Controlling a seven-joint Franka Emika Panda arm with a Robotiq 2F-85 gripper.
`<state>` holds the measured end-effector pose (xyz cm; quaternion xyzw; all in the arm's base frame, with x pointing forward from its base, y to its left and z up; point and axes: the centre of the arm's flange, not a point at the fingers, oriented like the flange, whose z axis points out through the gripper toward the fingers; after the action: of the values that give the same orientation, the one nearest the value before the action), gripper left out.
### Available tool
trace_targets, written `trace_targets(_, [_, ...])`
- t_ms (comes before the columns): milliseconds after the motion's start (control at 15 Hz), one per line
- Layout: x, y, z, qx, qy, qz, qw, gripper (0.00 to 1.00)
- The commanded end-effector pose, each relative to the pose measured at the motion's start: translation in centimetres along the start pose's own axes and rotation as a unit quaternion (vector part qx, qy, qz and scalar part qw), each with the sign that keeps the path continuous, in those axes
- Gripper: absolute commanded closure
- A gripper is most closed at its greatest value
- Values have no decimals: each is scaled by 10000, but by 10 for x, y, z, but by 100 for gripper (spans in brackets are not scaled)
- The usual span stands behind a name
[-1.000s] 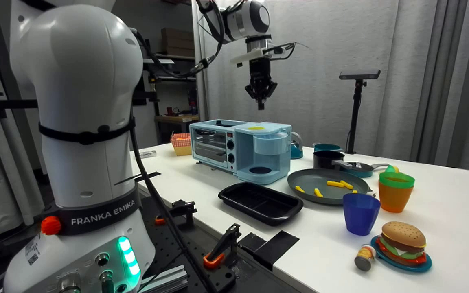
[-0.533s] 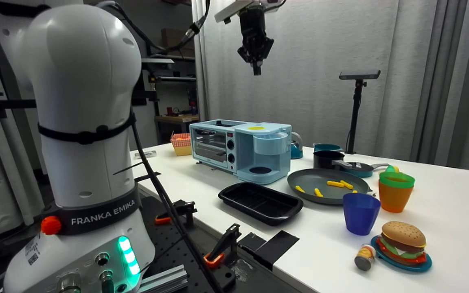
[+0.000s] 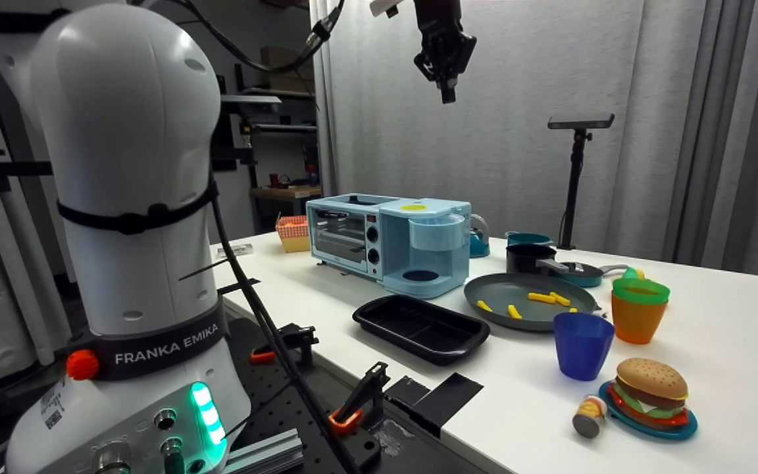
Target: Press the top of the coffee maker to open the bowl and push it back to close it
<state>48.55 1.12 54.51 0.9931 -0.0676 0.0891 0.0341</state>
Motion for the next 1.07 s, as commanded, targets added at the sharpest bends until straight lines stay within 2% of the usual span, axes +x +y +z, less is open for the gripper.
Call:
trace_targets(0, [27,8,35,195,-30,197,9996,100])
trace_targets(467, [59,11,100,148,-332,472,9982,100])
trace_targets(1000, [73,17,145,363,-697,792,9938,100])
